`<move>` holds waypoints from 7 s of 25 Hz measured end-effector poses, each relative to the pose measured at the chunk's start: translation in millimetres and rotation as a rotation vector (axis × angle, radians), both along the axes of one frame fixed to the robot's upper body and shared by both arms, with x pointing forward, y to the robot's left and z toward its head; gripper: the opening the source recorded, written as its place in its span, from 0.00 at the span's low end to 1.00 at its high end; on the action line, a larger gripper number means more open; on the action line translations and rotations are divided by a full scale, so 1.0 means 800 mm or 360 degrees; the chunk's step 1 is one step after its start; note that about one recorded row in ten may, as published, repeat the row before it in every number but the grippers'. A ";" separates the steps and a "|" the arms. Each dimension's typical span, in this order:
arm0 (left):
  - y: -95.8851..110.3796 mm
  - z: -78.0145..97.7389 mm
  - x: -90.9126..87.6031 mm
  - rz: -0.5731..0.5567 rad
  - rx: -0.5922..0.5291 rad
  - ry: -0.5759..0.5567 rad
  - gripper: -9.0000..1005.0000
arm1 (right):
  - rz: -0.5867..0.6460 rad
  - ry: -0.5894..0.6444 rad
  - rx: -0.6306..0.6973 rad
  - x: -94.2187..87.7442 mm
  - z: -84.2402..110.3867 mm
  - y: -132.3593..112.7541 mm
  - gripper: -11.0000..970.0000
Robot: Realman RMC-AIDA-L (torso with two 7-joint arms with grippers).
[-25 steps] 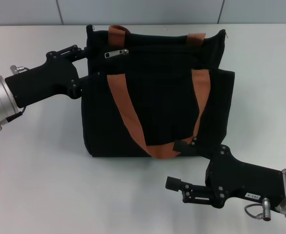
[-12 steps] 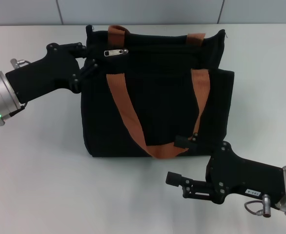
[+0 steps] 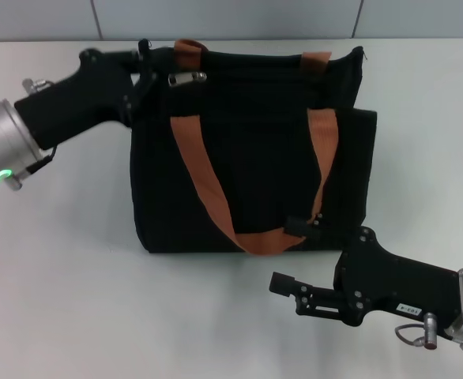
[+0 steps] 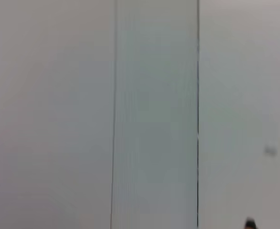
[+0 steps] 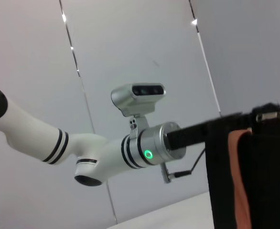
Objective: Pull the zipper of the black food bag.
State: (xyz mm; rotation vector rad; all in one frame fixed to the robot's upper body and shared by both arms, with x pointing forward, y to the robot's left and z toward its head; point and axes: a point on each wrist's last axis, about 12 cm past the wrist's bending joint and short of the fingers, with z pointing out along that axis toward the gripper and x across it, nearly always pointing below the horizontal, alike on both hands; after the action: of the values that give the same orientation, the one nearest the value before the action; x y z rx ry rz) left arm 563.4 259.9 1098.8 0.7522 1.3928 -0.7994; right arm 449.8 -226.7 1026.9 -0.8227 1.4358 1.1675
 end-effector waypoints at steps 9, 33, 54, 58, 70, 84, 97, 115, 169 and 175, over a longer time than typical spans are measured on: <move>-0.031 0.013 0.008 -0.0170 -0.0069 -0.0037 0.03 | -0.0126 -0.0019 0.0098 0.003 0.006 -0.006 0.86; -0.064 0.027 0.013 -0.0294 -0.0263 -0.0036 0.04 | -0.0220 0.0507 0.0862 0.045 0.058 -0.020 0.86; -0.092 0.037 0.021 -0.0399 -0.0289 -0.0036 0.04 | -0.0178 0.0767 0.0948 0.069 0.060 0.011 0.43; -0.094 0.038 0.022 -0.0408 -0.0290 -0.0041 0.04 | -0.0198 0.0790 0.0922 0.075 0.058 0.015 0.43; -0.098 0.041 0.024 -0.0424 -0.0293 -0.0049 0.05 | -0.0093 0.0826 0.0828 0.085 0.062 0.036 0.43; -0.099 0.041 0.024 -0.0421 -0.0288 -0.0066 0.05 | -0.0081 0.0806 0.0852 0.088 0.067 0.039 0.43; -0.099 0.041 0.024 -0.0415 -0.0289 -0.0075 0.05 | -0.0170 0.0848 0.0847 0.092 0.061 0.036 0.42; -0.097 0.040 0.022 -0.0411 -0.0298 -0.0077 0.06 | -0.0203 0.0881 0.0863 0.088 0.056 0.030 0.10; -0.094 0.042 0.023 -0.0382 -0.0334 -0.0090 0.07 | -0.0327 0.0902 0.0843 0.080 0.050 -0.017 0.01; -0.094 0.042 0.023 -0.0382 -0.0334 -0.0090 0.07 | -0.0317 0.0864 0.0801 0.080 0.049 -0.015 0.01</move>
State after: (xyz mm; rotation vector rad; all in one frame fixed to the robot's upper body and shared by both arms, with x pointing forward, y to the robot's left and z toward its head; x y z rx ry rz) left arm 581.5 184.5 1132.0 0.7799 1.1600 -1.0853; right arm 513.9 -238.5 1066.5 -0.0040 1.5020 1.5747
